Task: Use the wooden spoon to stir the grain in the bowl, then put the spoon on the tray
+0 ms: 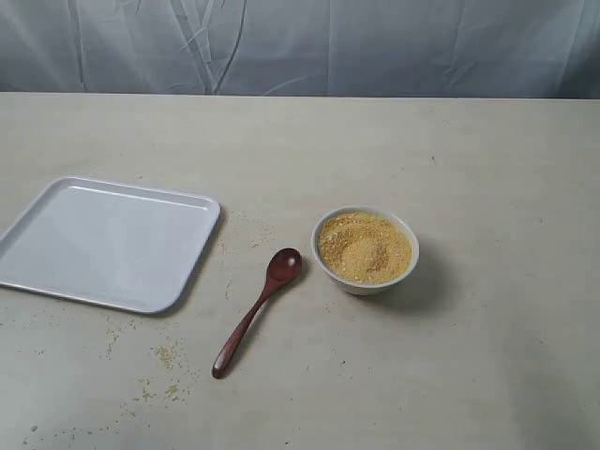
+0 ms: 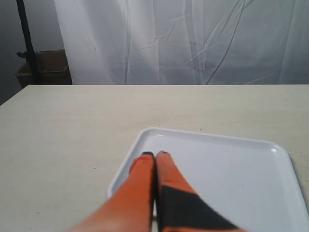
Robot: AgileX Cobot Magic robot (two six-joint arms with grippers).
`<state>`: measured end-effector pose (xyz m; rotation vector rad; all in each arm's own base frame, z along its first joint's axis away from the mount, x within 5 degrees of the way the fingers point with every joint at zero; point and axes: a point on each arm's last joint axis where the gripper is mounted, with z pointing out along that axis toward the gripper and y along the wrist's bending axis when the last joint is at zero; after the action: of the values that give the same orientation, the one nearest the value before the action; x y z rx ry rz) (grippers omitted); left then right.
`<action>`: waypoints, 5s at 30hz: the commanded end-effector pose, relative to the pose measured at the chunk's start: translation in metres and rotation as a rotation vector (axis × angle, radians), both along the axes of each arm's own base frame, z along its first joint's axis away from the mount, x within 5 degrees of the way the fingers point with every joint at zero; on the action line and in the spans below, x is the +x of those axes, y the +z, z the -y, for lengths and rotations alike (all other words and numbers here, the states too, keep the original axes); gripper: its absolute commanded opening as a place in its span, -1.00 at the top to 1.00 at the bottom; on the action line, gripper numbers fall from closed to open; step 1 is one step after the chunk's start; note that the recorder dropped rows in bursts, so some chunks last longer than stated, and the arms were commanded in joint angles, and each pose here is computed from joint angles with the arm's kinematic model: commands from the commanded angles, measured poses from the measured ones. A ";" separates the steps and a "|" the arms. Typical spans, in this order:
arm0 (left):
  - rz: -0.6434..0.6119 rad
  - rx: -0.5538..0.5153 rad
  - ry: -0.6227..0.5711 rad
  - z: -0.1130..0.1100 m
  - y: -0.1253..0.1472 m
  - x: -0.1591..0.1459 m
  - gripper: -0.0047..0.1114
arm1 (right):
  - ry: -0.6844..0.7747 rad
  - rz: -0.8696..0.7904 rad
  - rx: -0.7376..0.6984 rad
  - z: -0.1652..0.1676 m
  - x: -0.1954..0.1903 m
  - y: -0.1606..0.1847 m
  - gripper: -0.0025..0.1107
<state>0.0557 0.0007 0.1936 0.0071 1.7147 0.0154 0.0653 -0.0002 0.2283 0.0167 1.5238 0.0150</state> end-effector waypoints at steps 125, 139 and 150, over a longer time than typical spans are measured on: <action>0.008 -0.006 0.012 -0.001 -0.001 0.000 0.91 | 0.354 -1.251 -0.909 -0.212 0.186 -0.036 0.97; 0.015 -0.006 0.012 -0.001 0.000 0.000 0.91 | 0.401 -1.305 -1.006 -0.215 0.188 -0.058 0.97; 0.015 -0.006 0.012 -0.001 0.000 0.000 0.91 | 0.324 -1.306 -1.050 -0.209 0.191 -0.055 0.20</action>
<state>0.0557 0.0014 0.1936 -0.0032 1.7148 0.0244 0.2535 0.2127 0.1720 -1.3018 2.6232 -0.6027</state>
